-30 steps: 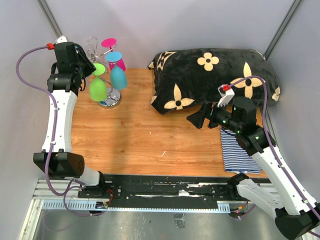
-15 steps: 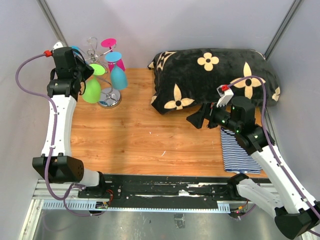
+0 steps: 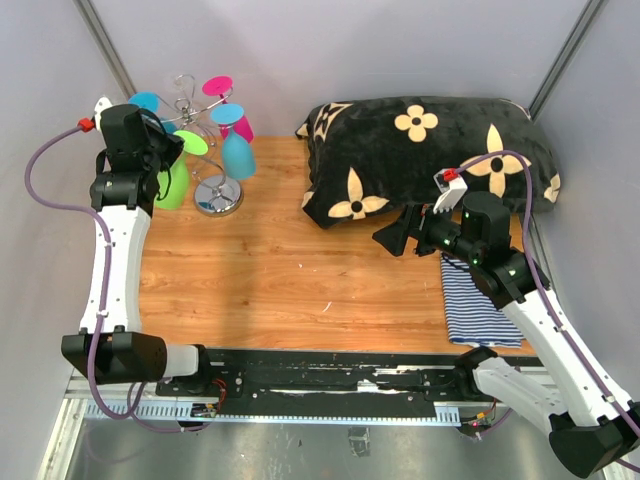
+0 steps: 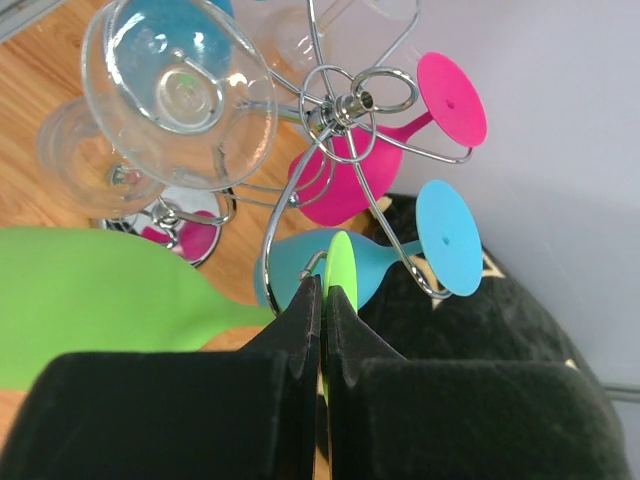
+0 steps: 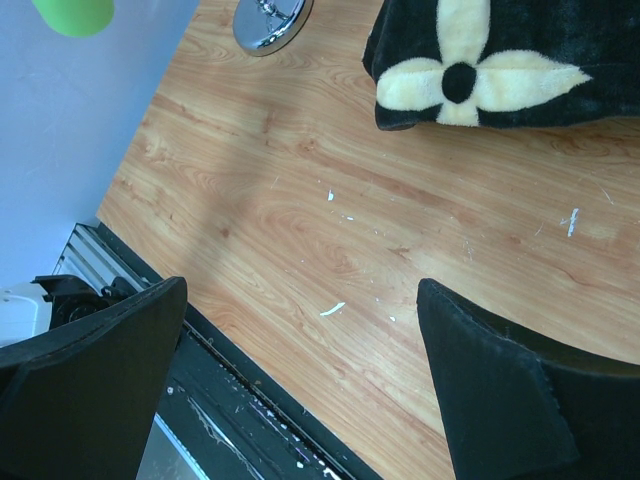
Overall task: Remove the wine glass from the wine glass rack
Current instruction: Pick up the wine glass from the wine rack.
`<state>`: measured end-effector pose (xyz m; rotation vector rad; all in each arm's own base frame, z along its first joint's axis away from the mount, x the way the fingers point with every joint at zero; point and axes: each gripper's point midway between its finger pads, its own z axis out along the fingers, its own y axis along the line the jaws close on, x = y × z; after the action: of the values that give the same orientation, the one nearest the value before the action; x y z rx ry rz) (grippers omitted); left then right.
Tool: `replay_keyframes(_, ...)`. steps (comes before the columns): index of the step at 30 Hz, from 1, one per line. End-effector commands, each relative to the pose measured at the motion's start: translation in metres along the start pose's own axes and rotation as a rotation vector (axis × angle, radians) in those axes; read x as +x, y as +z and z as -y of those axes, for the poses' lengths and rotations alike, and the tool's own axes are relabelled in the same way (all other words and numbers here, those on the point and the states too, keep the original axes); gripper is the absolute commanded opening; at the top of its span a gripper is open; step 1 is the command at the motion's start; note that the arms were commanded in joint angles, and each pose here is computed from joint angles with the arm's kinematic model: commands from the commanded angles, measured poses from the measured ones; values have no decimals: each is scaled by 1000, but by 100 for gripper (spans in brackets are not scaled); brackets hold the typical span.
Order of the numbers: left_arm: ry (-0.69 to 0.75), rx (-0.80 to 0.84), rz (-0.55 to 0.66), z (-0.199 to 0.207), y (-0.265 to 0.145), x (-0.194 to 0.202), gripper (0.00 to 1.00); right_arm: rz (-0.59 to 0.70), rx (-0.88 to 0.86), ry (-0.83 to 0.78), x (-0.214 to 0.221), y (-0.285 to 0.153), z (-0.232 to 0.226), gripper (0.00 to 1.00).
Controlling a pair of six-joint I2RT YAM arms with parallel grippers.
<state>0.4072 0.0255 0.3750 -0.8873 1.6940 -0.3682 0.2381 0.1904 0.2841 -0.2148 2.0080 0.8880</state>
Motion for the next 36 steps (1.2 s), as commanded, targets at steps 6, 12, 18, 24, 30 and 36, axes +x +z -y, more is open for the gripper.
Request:
replay_keyframes(6, -179, 71, 24, 9, -15, -2, 0, 58, 28, 5, -16, -8, -3, 98)
replay_keyframes(12, -256, 77, 67, 0, -20, -1, 1, 77, 52, -6, -23, -10, 0, 98)
replay_keyframes(18, -253, 109, 60, 12, -21, -6, 1, 75, 86, -15, -32, -7, 3, 98)
replay_keyframes(24, -224, 71, 102, 4, -26, -14, 1, 67, 94, -20, -36, -4, 3, 98)
replay_keyframes(30, -219, 84, 115, 10, -31, -22, 1, 70, 107, -22, -38, -4, 5, 98)
replay_keyframes(36, -148, 50, 139, 5, -27, -27, 1, 73, 126, -24, -37, -3, 9, 98)
